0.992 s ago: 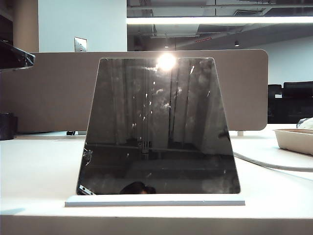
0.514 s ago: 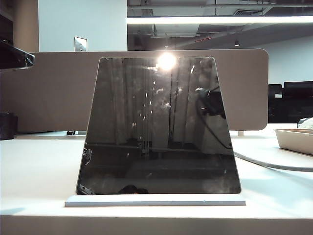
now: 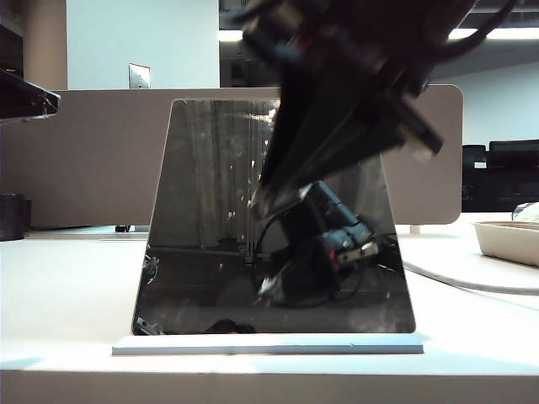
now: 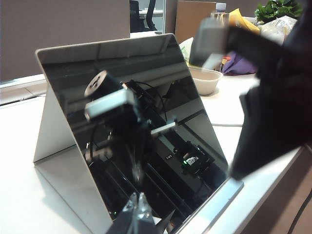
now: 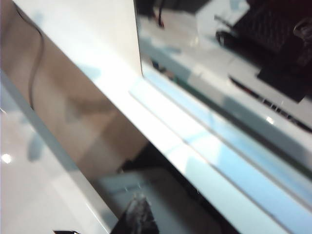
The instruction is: Push the base of the mirror on the table to move it forward for a short distance.
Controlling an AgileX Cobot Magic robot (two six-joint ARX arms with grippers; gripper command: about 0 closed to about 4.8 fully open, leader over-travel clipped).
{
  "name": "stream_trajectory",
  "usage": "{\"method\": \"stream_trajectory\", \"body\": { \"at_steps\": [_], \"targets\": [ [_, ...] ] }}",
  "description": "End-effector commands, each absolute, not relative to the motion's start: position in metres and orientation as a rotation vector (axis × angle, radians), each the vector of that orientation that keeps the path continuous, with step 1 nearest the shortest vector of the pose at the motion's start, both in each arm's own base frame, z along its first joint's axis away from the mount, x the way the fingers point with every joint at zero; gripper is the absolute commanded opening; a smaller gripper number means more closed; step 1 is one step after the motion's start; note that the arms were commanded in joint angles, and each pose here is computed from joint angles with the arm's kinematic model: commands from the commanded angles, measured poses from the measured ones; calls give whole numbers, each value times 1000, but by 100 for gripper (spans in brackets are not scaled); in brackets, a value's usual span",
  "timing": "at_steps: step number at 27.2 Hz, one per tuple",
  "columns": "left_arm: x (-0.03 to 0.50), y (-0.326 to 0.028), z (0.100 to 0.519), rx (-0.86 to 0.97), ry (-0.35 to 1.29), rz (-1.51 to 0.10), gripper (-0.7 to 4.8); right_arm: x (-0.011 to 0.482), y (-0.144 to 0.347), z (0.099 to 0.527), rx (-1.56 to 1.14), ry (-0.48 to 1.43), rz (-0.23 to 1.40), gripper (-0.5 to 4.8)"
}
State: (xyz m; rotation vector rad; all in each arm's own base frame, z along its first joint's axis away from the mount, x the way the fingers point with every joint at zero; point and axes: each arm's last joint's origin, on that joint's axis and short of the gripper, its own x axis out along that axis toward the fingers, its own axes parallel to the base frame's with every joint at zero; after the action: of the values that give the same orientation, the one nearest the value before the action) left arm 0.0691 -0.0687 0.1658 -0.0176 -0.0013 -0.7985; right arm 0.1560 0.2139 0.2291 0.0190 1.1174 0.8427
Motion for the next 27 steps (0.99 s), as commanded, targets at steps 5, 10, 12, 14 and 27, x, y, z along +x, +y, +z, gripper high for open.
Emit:
{"method": "stream_trajectory", "body": {
  "at_steps": [5, 10, 12, 14, 27],
  "targets": [
    [69, -69, 167, -18, -14, -799, -1, 159, 235, 198, -63, 1172, 800, -6],
    [69, -69, 167, -18, -14, -799, -1, 163, 234, 190, -101, 1166, 730, -6],
    [69, -69, 167, -18, -14, -798, -1, 163, 234, 188, -108, 1168, 715, -6],
    [69, -69, 167, -18, -14, -799, -1, 164, 233, 187, -108, 1173, 709, -6],
    [69, -69, 167, -18, -14, -798, -1, 165, 231, 182, -118, 1199, 701, -6]
  ]
}}
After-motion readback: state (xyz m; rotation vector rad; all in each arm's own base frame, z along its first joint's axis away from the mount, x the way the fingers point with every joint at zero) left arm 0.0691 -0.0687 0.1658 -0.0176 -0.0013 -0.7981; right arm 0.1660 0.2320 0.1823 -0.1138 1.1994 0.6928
